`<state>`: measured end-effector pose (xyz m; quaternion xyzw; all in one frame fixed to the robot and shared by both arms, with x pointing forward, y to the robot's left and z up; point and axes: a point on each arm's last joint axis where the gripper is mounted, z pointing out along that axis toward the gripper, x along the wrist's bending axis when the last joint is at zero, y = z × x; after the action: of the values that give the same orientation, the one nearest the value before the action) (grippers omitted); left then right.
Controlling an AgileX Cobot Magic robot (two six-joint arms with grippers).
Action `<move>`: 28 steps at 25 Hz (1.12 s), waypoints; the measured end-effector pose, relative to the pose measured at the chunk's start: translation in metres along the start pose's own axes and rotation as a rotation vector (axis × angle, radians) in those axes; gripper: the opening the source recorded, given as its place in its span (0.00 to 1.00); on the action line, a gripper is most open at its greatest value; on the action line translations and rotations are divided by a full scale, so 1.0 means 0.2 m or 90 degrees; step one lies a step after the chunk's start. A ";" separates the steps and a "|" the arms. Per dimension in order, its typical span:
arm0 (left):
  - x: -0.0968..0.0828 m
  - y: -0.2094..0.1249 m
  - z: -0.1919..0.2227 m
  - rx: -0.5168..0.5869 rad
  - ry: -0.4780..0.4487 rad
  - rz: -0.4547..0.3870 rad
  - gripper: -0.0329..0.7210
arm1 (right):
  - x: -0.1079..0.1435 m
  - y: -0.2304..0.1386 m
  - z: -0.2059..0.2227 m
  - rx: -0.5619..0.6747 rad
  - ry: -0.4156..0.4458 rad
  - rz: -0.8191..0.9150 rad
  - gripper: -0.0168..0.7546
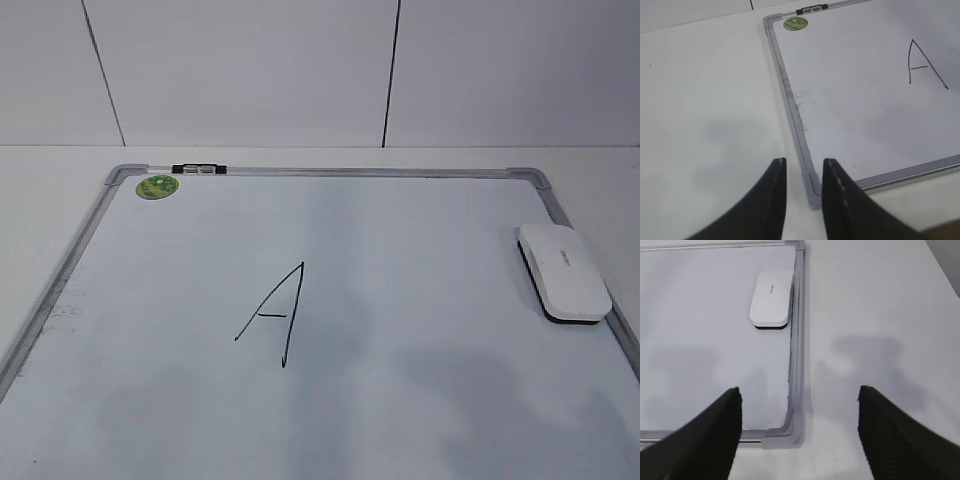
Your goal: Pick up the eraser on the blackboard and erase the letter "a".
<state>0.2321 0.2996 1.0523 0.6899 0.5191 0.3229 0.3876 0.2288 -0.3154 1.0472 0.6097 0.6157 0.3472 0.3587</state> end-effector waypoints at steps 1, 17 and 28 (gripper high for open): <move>0.00 0.00 0.00 0.000 0.005 -0.003 0.30 | 0.00 0.00 0.00 0.000 -0.005 0.003 0.77; 0.00 0.00 0.00 0.004 0.088 -0.050 0.30 | 0.01 -0.01 -0.01 0.002 -0.096 0.055 0.77; 0.00 0.00 0.00 0.004 0.088 -0.050 0.30 | 0.01 -0.01 -0.01 0.002 -0.096 0.055 0.77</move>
<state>0.2323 0.2985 1.0523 0.6463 0.5725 0.3528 0.3606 0.2263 -0.3135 1.0472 0.6605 0.5609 0.3146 0.3876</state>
